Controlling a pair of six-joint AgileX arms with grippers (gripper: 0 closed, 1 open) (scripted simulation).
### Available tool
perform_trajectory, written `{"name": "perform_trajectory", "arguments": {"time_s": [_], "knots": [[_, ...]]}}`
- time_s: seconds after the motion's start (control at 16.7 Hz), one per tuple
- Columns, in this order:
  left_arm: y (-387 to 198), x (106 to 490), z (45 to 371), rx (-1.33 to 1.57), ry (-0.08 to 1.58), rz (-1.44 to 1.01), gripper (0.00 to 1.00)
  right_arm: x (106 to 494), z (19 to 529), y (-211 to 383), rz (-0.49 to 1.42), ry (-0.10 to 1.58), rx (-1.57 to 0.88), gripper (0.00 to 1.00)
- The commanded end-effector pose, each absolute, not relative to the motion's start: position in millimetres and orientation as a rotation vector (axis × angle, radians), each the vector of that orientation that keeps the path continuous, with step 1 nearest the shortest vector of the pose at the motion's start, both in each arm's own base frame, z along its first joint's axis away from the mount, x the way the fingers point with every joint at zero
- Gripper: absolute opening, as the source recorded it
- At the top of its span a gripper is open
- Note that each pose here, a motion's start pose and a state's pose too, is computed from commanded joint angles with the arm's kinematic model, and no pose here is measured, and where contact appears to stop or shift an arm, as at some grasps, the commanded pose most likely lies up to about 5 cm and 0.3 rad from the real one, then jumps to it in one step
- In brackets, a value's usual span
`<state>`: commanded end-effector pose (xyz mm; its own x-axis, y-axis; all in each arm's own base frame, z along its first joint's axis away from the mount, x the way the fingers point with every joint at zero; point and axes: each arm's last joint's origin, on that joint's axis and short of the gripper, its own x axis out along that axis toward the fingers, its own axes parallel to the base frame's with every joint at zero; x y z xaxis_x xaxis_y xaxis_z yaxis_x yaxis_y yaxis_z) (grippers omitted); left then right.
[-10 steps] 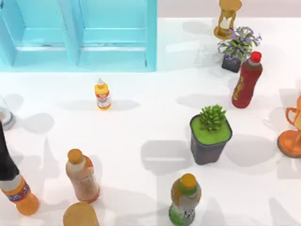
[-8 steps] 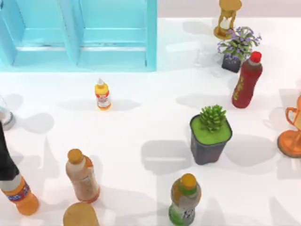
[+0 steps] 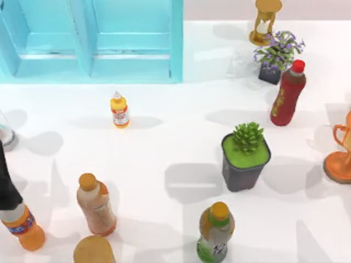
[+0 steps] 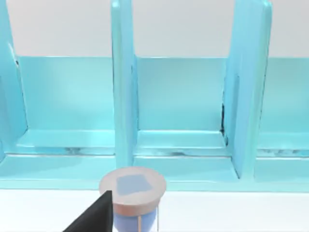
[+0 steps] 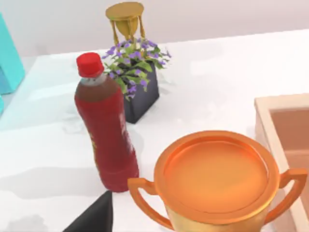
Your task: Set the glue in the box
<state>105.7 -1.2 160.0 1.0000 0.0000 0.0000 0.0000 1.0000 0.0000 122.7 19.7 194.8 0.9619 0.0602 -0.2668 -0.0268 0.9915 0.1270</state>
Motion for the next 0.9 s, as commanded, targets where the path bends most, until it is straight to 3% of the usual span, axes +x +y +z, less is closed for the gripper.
{"name": "perform_trajectory", "arguments": {"time_s": [0.36, 0.66, 0.9], "knots": [[-1.2, 105.7, 160.0, 0.0, 0.0, 0.0, 1.0, 187.8, 255.0, 88.8, 0.075, 0.541, 0.172, 1.0], [-1.2, 105.7, 160.0, 0.0, 0.0, 0.0, 1.0, 245.7, 281.6, 201.2, 0.098, 0.633, 0.17, 1.0], [-1.2, 105.7, 160.0, 0.0, 0.0, 0.0, 1.0, 269.1, 272.6, 297.2, 0.098, 0.654, 0.16, 1.0]]}}
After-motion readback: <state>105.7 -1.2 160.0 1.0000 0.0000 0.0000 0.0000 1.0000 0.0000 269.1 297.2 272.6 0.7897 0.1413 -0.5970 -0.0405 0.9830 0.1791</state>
